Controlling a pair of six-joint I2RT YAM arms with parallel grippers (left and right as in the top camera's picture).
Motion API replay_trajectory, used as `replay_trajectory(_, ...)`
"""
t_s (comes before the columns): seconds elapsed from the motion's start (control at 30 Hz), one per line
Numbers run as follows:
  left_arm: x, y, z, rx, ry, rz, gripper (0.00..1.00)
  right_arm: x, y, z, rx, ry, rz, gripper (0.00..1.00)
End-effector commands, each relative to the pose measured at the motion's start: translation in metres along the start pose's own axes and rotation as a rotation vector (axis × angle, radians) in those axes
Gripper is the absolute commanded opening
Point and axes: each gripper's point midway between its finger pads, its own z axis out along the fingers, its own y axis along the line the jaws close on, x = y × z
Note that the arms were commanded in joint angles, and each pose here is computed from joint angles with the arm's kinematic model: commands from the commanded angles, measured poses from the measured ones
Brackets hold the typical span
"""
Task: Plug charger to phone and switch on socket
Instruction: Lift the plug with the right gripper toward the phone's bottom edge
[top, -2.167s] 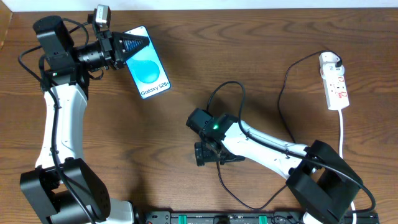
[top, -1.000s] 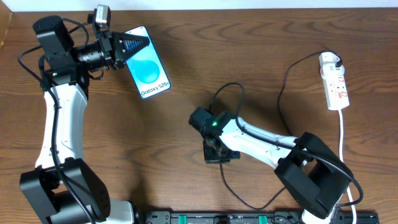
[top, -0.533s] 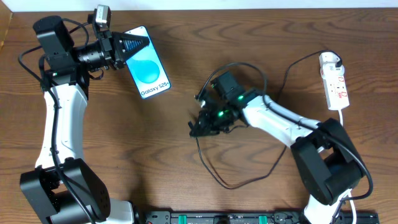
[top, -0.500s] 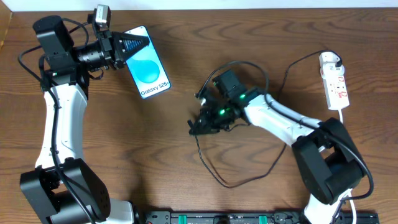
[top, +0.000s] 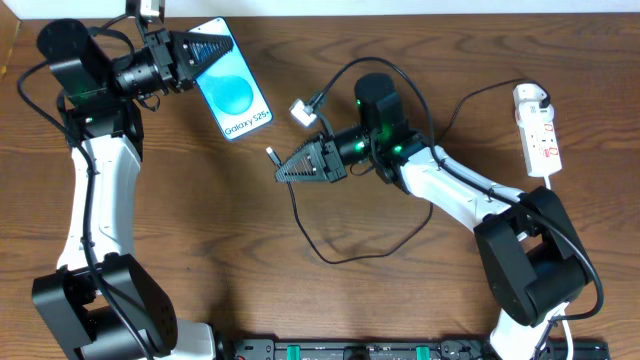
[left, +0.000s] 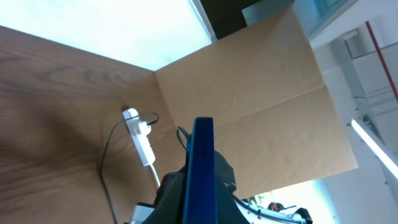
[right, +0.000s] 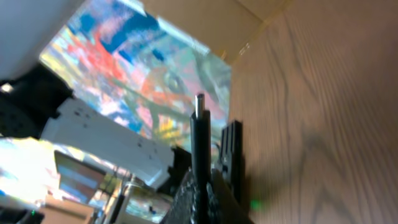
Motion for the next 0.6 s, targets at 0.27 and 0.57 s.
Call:
replay_trajectory(0.27, -0.016, -0.009, -0.001, -0.017, -0.073, -0.038, 0.07, -0.018, 0.036, -0.001, -0.064, 0.002, 0.013, 0.01)
replay_trajectory(0.57, -0.022, -0.022, -0.002, 0.004, -0.096, 0.027, 0.07, -0.026, 0.049, -0.002, -0.079, -0.015, 0.001, 0.01)
